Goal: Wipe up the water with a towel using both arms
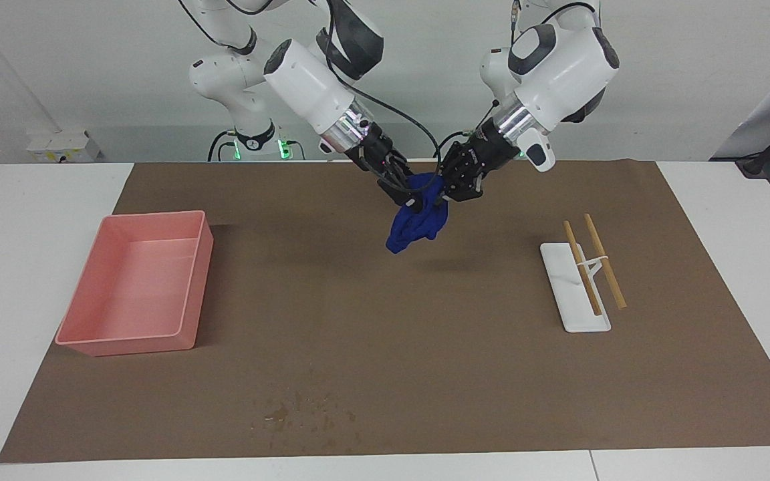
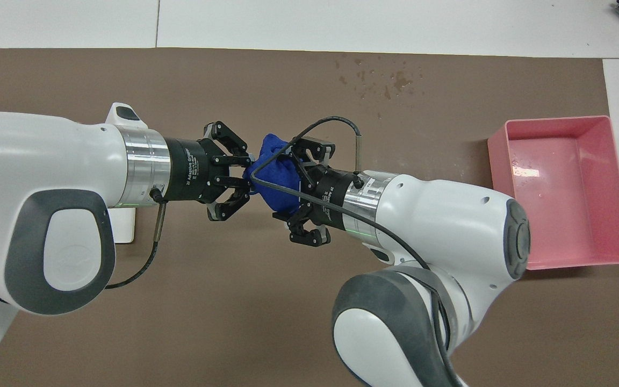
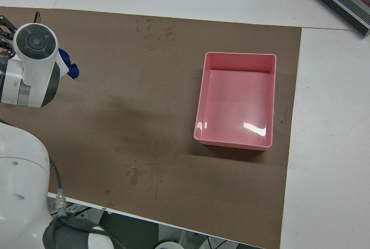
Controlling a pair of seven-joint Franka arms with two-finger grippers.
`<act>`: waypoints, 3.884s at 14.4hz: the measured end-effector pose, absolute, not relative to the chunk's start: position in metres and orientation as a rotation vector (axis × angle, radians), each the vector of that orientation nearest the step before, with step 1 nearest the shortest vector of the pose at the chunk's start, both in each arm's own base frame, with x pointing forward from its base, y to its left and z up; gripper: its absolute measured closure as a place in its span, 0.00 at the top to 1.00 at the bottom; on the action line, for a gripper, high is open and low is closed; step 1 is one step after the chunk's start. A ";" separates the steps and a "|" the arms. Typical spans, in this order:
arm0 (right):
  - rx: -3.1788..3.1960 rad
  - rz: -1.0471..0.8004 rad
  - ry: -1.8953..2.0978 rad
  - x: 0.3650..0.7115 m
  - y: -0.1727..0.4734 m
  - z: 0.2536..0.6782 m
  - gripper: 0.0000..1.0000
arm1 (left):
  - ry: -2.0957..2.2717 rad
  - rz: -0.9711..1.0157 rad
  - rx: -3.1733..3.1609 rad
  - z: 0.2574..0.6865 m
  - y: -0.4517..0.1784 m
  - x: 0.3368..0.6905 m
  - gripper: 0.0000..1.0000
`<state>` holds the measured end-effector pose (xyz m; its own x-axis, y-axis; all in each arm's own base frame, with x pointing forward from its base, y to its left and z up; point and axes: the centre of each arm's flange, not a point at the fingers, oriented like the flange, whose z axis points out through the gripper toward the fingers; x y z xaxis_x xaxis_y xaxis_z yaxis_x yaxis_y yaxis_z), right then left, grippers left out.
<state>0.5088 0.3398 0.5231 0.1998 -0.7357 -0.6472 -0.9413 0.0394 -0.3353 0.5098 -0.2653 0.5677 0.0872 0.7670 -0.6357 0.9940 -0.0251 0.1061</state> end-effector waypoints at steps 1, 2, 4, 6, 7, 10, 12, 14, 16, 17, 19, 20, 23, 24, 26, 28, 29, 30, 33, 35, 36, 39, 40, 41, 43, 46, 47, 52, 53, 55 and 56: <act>-1.742 0.353 1.580 0.509 0.340 0.523 1.00 | 1.729 -0.571 1.852 0.569 -0.265 0.507 0.22; -1.748 0.350 1.573 0.508 0.340 0.523 1.00 | 1.730 -0.573 1.852 0.571 -0.265 0.506 0.22; -1.771 0.334 1.543 0.508 0.340 0.523 0.98 | 1.741 -0.576 1.845 0.571 -0.260 0.506 0.22; -1.789 0.321 1.520 0.509 0.340 0.523 0.76 | 1.751 -0.580 1.845 0.567 -0.258 0.505 0.22; -1.792 0.318 1.517 0.509 0.339 0.522 0.65 | 1.753 -0.583 1.848 0.565 -0.258 0.503 0.22; -1.802 0.312 1.508 0.510 0.338 0.521 0.33 | 1.746 -0.584 1.857 0.566 -0.262 0.500 0.22; -1.818 0.306 1.494 0.510 0.337 0.520 0.27 | 1.745 -0.584 1.861 0.564 -0.263 0.499 0.22; -1.826 0.305 1.487 0.510 0.336 0.519 0.25 | 1.743 -0.584 1.864 0.564 -0.264 0.499 0.22; -1.839 0.303 1.475 0.509 0.335 0.518 0.22 | 1.739 -0.583 1.870 0.563 -0.265 0.498 0.22; -1.850 0.301 1.465 0.509 0.335 0.518 0.22 | 1.736 -0.582 1.875 0.563 -0.266 0.497 0.22; -1.898 0.298 1.416 0.509 0.333 0.517 0.22 | 1.728 -0.579 1.889 0.562 -0.268 0.495 0.22; -1.934 0.302 1.381 0.509 0.332 0.517 0.22 | 1.721 -0.569 1.903 0.562 -0.271 0.493 0.30; -2.025 0.307 1.291 0.505 0.333 0.507 0.22 | 1.686 -0.422 2.002 0.566 -0.278 0.490 0.62; -2.067 0.299 1.248 0.503 0.332 0.498 0.22 | 1.657 -0.345 2.058 0.568 -0.279 0.490 0.73; -2.163 0.297 1.161 0.496 0.330 0.471 0.22 | 1.553 -0.200 2.175 0.574 -0.275 0.494 0.94; -2.255 0.311 1.088 0.487 0.328 0.450 0.22 | 1.405 -0.101 2.289 0.577 -0.264 0.500 1.00; -2.314 0.320 1.045 0.483 0.328 0.445 0.22 | 1.296 -0.039 2.368 0.576 -0.256 0.504 1.00; -2.378 0.332 1.002 0.479 0.328 0.441 0.22 | 1.176 0.026 2.455 0.574 -0.245 0.509 1.00; -2.660 0.394 0.780 0.456 0.316 0.424 0.22 | 0.781 0.175 2.731 0.565 -0.215 0.521 1.00; -2.821 0.454 0.608 0.450 0.290 0.416 0.22 | 0.511 0.213 2.912 0.560 -0.195 0.523 1.00; -2.872 0.478 0.531 0.450 0.275 0.415 0.22 | 0.401 0.203 2.987 0.561 -0.183 0.524 1.00; -3.022 0.533 0.306 0.441 0.235 0.403 0.22 | 0.079 0.080 3.122 0.585 -0.138 0.528 1.00; -3.066 0.560 0.226 0.431 0.225 0.395 0.22 | -0.007 0.041 3.132 0.596 -0.119 0.533 1.00; -3.090 0.591 0.181 0.420 0.215 0.385 0.22 | -0.070 0.013 3.135 0.606 -0.103 0.537 1.00; -3.100 0.662 0.162 0.395 0.194 0.365 0.22 | -0.143 -0.029 3.133 0.611 -0.082 0.544 1.00; -3.099 0.714 0.193 0.367 0.171 0.350 0.22 | -0.171 -0.079 3.132 0.605 -0.082 0.546 1.00; -3.096 0.706 0.216 0.364 0.164 0.347 0.22 | -0.176 -0.087 3.131 0.604 -0.082 0.546 1.00; -3.076 0.609 0.277 0.363 0.146 0.326 0.22 | -0.175 -0.130 3.134 0.594 -0.081 0.540 1.00; -3.063 0.578 0.291 0.364 0.147 0.323 0.22 | -0.174 -0.126 3.134 0.595 -0.081 0.540 1.00; -3.029 0.520 0.328 0.368 0.151 0.317 0.22 | -0.171 -0.112 3.134 0.600 -0.078 0.540 1.00; -3.022 0.488 0.337 0.371 0.152 0.314 0.22 | -0.171 -0.112 3.134 0.605 -0.075 0.540 1.00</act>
<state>0.3714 0.1523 0.3138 0.9259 -0.2050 -0.3173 -0.2246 -0.9741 -0.0261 0.5398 -0.0748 0.6045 0.9915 -0.1087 -0.0709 -0.1086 -0.9941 0.0050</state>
